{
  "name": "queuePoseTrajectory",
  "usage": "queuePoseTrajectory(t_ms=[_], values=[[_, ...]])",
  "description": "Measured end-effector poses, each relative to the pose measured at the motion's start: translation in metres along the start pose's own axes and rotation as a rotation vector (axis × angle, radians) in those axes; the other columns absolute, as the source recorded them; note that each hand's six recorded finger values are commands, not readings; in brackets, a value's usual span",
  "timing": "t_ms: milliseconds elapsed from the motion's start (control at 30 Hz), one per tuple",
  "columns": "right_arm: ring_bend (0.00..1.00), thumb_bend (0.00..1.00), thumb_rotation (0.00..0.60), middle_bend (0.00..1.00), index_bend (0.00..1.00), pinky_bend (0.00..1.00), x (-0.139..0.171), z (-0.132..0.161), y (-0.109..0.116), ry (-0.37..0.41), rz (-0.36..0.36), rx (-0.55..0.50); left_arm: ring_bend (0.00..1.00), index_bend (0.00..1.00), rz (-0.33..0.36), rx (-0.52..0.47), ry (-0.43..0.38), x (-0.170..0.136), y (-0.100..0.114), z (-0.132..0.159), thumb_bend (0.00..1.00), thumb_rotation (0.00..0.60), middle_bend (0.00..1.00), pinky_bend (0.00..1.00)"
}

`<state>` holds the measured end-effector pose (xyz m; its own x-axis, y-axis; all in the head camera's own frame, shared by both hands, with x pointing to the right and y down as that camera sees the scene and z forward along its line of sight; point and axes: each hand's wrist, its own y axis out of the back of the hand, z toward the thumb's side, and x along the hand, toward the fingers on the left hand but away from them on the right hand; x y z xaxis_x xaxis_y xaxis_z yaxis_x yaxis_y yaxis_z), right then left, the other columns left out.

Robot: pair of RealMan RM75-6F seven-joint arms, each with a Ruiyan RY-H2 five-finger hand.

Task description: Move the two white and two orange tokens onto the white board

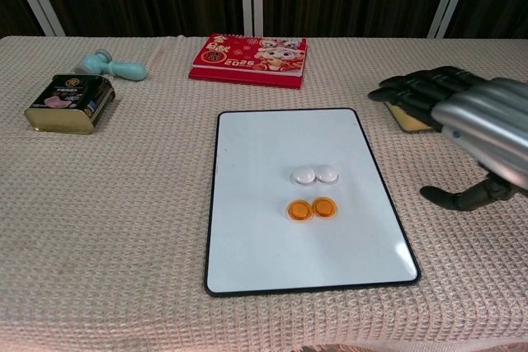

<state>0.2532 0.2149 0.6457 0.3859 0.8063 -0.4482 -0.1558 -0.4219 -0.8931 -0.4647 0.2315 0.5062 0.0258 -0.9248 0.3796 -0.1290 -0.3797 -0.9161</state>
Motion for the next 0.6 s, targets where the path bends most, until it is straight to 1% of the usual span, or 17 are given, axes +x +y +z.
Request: queuePoseTrajectory(t_ms=[33, 100, 133, 200, 233, 333, 367, 600], values=[[0.00, 0.20, 0.600, 0.00, 0.00, 0.00, 0.012, -0.024, 0.002, -0.063, -0.008, 0.003, 0.00, 0.12, 0.000, 0.001, -0.001, 0.000, 0.000, 0.000, 0.10, 0.600, 0.14, 0.12], [0.00, 0.20, 0.600, 0.00, 0.00, 0.00, 0.025, -0.047, 0.004, -0.129, -0.013, 0.007, 0.00, 0.12, 0.001, 0.003, 0.000, -0.001, 0.000, 0.001, 0.10, 0.600, 0.14, 0.12], [0.00, 0.20, 0.600, 0.00, 0.00, 0.00, 0.039, -0.067, 0.005, -0.190, -0.016, 0.009, 0.00, 0.12, 0.002, 0.004, 0.001, -0.002, 0.000, 0.001, 0.10, 0.600, 0.14, 0.12], [0.00, 0.20, 0.600, 0.00, 0.00, 0.00, 0.051, -0.082, 0.006, -0.237, -0.017, 0.007, 0.00, 0.12, 0.005, 0.005, 0.001, -0.003, 0.000, 0.002, 0.10, 0.600, 0.14, 0.12], [0.00, 0.20, 0.600, 0.00, 0.00, 0.00, 0.061, -0.094, 0.007, -0.274, -0.018, 0.003, 0.00, 0.12, 0.006, 0.006, 0.001, -0.003, 0.000, 0.003, 0.10, 0.600, 0.14, 0.12], [0.00, 0.20, 0.600, 0.00, 0.00, 0.00, 0.078, -0.111, 0.007, -0.323, -0.019, 0.000, 0.00, 0.12, 0.007, 0.007, 0.002, -0.003, 0.000, 0.003, 0.10, 0.600, 0.14, 0.12], [0.00, 0.20, 0.600, 0.00, 0.00, 0.00, 0.081, -0.113, 0.008, -0.329, -0.022, 0.001, 0.00, 0.12, 0.006, 0.007, 0.003, -0.004, 0.000, 0.003, 0.10, 0.600, 0.14, 0.12], [0.00, 0.20, 0.600, 0.00, 0.00, 0.00, 0.090, -0.113, 0.017, -0.330, -0.062, 0.011, 0.00, 0.11, 0.013, 0.005, 0.006, -0.005, 0.002, 0.003, 0.10, 0.600, 0.14, 0.12]])
